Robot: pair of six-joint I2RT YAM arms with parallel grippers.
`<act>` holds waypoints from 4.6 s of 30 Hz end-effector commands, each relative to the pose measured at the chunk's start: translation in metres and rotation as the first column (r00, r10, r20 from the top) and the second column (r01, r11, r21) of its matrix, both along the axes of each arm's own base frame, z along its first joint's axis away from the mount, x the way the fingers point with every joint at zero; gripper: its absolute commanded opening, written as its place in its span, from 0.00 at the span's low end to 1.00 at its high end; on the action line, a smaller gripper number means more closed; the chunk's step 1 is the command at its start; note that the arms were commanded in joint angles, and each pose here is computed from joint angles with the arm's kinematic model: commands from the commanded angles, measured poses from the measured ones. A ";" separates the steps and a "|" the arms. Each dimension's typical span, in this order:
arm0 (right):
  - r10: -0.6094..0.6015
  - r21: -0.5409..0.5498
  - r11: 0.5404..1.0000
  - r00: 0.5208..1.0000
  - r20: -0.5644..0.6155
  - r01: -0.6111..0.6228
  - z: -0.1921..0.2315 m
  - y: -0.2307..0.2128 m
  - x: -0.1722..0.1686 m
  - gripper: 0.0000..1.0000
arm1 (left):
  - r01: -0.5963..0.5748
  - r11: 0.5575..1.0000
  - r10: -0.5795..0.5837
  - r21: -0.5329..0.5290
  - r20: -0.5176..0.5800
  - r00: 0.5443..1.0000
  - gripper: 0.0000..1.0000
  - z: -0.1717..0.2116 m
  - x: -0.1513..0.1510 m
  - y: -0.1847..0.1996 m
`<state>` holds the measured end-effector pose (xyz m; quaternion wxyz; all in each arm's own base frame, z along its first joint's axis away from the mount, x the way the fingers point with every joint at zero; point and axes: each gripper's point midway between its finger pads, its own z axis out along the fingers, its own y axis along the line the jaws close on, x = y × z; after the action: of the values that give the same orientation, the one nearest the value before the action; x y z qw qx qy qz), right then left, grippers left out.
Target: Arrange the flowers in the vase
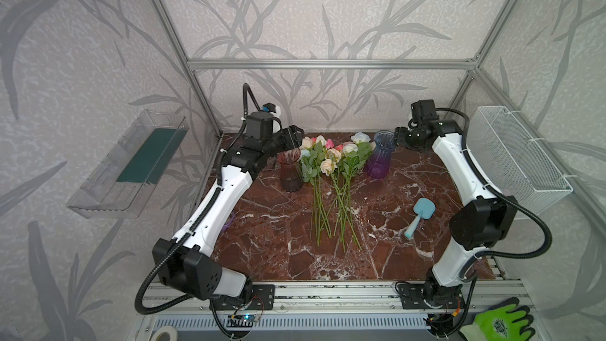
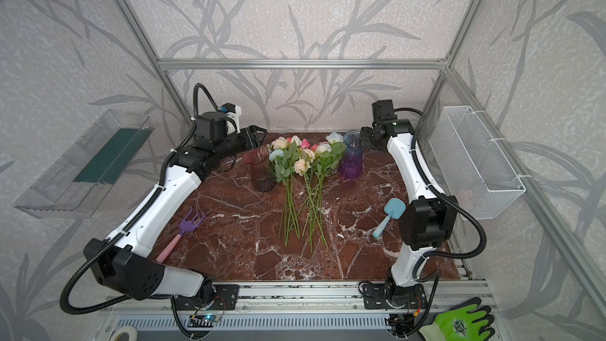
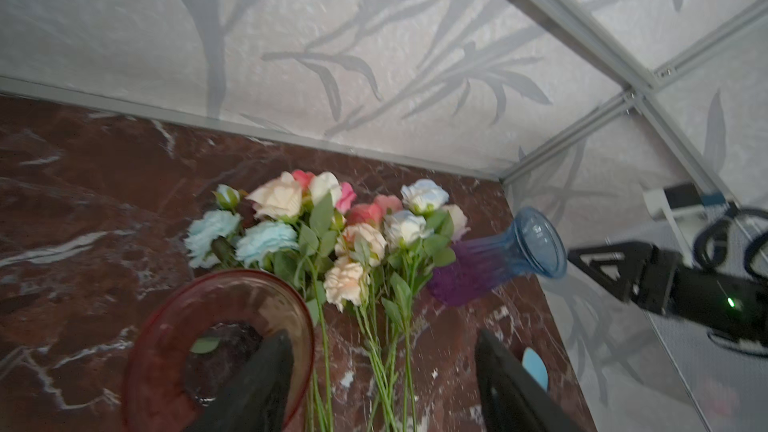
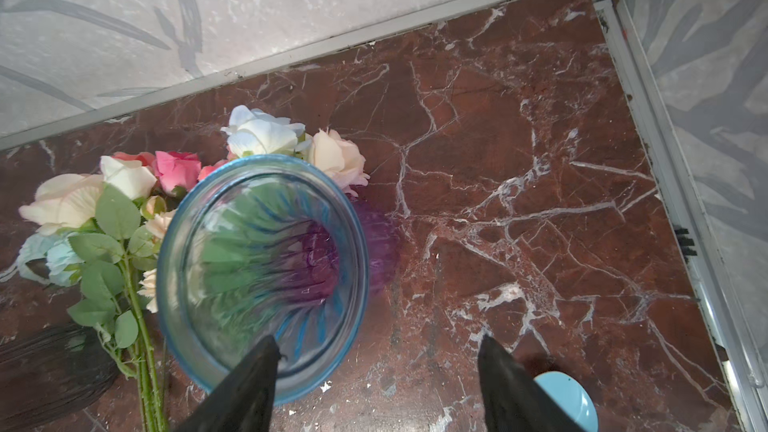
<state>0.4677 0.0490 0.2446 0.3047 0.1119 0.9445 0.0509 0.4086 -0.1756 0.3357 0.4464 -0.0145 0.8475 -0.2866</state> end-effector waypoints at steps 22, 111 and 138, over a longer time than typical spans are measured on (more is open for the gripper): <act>0.027 0.098 0.995 0.988 -0.153 -0.012 -0.037 0.017 0.007 0.31 | 0.262 0.964 -0.260 0.037 -0.045 0.965 0.71 -0.040 -0.047 -0.051; 0.342 -0.227 0.891 0.910 -0.233 -0.393 -0.129 0.203 -0.094 0.28 | -0.125 0.945 0.198 -0.302 0.225 0.954 0.70 0.011 -0.024 0.057; 0.295 -0.089 0.934 0.889 -0.350 -0.345 -0.199 0.199 -0.076 0.05 | -0.064 0.934 0.138 -0.352 0.191 0.972 0.69 0.005 -0.019 0.042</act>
<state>0.3920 0.2486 0.0382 0.1306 -0.0721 0.9888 0.0009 0.3882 -0.1331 0.3257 0.5277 -0.1076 0.7450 -0.3936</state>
